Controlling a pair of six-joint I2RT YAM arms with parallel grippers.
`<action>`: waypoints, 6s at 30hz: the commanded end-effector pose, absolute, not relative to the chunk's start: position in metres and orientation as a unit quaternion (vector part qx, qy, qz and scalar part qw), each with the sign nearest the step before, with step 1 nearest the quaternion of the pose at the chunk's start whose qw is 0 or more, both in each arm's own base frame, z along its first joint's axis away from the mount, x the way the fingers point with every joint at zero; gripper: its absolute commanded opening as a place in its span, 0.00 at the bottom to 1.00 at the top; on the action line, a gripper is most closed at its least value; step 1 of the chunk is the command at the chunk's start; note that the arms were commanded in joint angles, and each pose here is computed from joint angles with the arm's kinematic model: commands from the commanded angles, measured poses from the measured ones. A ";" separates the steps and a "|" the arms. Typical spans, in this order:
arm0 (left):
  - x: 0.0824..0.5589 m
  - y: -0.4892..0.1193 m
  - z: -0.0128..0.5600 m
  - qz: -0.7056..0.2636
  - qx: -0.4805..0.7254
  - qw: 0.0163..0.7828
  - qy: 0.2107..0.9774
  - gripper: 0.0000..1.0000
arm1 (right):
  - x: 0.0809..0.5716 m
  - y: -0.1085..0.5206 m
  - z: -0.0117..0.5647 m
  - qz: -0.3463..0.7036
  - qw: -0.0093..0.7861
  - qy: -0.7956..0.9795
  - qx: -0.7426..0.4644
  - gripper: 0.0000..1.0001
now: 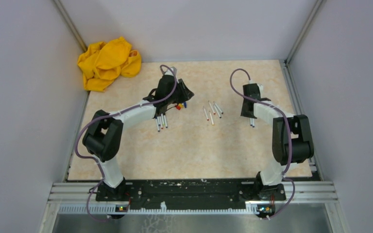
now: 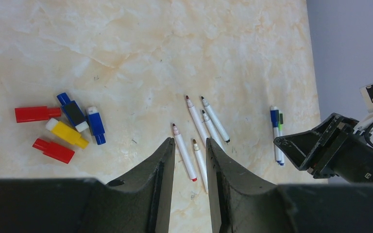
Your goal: Open the pen caps
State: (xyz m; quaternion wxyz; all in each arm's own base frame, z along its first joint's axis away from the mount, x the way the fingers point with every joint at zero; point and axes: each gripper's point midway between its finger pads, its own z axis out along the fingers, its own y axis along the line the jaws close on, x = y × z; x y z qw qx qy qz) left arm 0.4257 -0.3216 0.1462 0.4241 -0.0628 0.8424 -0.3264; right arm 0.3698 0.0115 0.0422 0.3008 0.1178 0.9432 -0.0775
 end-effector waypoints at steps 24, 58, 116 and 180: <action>0.425 -0.327 0.159 -0.341 -0.053 0.436 0.831 0.36 | 0.376 0.001 0.023 -0.070 0.288 0.945 0.136 0.33; 0.394 -0.369 0.163 -0.456 0.025 0.366 0.811 0.51 | 0.379 0.184 0.113 0.181 0.377 0.905 -0.077 0.00; 0.452 -0.294 0.152 -0.425 -0.147 0.379 0.809 0.00 | 0.330 0.267 0.110 0.285 0.342 0.879 -0.169 0.00; 0.449 -0.257 0.105 -0.245 -0.141 0.403 0.870 0.47 | 0.389 0.181 0.084 0.010 0.346 0.929 -0.133 0.35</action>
